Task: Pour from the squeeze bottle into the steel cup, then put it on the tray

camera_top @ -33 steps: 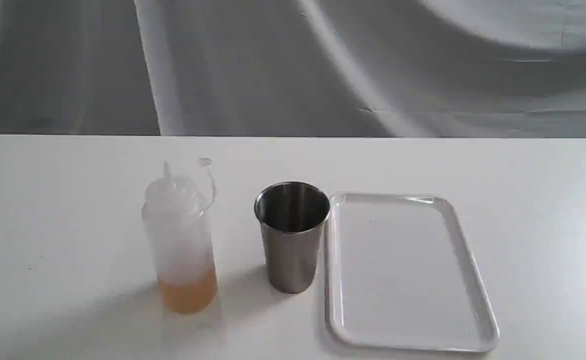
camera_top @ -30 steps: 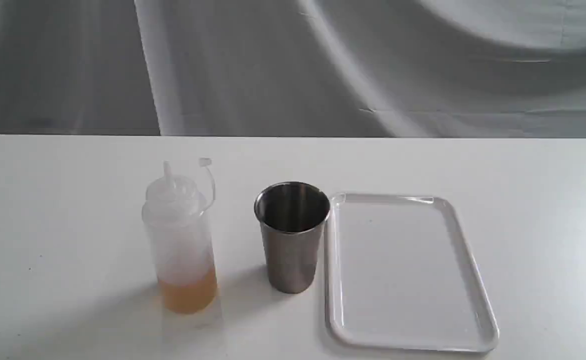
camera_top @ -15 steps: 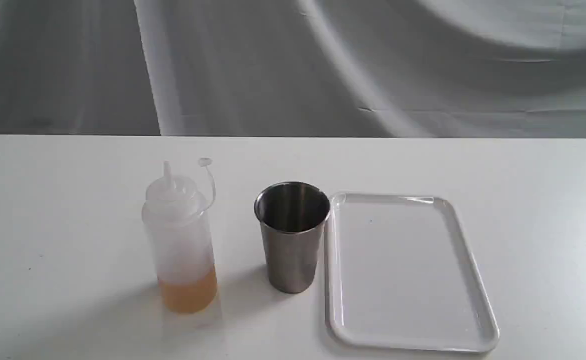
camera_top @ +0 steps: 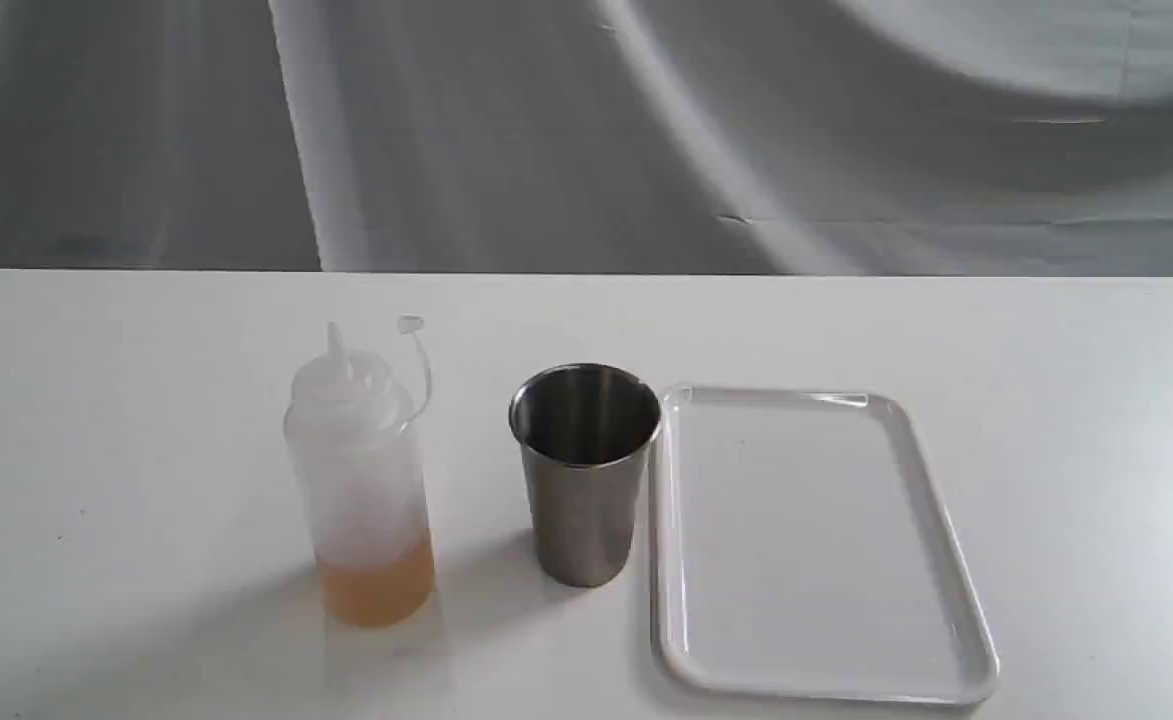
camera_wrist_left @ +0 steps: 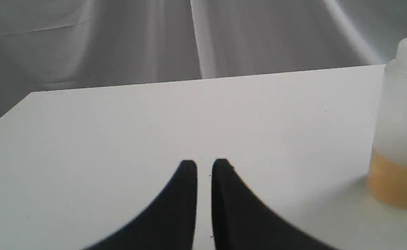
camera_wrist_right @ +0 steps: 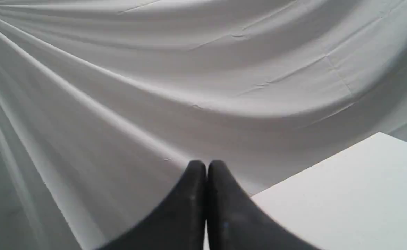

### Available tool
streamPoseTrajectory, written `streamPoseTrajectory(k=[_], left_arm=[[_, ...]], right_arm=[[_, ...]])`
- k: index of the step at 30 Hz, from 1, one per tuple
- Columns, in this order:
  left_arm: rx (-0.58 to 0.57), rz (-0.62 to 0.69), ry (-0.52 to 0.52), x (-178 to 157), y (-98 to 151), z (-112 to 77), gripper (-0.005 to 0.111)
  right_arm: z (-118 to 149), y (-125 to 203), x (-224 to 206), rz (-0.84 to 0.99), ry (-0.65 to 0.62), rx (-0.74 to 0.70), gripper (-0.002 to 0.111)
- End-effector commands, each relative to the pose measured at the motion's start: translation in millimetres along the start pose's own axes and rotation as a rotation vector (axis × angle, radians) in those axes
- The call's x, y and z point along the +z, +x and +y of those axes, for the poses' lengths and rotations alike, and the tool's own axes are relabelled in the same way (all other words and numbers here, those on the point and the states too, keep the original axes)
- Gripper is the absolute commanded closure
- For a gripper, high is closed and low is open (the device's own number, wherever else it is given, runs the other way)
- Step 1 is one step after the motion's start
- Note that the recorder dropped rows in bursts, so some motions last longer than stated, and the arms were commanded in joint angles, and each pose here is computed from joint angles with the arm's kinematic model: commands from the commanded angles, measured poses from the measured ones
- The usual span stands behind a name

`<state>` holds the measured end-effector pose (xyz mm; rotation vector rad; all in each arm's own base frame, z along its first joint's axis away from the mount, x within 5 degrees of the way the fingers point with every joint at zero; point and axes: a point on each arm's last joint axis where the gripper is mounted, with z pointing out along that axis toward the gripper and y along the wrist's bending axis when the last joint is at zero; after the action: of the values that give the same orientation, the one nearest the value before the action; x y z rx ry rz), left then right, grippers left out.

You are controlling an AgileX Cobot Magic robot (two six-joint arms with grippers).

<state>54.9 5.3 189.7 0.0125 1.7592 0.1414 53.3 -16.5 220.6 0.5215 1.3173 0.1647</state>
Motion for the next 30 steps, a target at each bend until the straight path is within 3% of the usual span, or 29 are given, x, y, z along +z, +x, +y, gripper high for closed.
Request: streamPoseTrajectory(k=[1, 5, 13, 19, 30], left_arm=[[0.001, -0.008, 0.001, 0, 1, -0.2, 0.098], [0.001, -0.008, 0.001, 0, 1, -0.2, 0.098], [0.001, -0.008, 0.001, 0, 1, -0.2, 0.098], [0.001, -0.008, 0.001, 0, 1, -0.2, 0.098], [0.001, -0.008, 0.001, 0, 1, -0.2, 0.098]], right_arm=[[2, 3, -1, 0.027, -0.035, -0.01, 0.108], [17, -19, -2, 0.017, -0.117, -0.09, 0.108], [50, -87, -18, -0.188, -0.241, -0.19, 0.108], [68, -130, -35, -0.315, -0.284, -0.197, 0.108], [105, -187, -17, -0.193, -0.297, -0.263, 0.108]])
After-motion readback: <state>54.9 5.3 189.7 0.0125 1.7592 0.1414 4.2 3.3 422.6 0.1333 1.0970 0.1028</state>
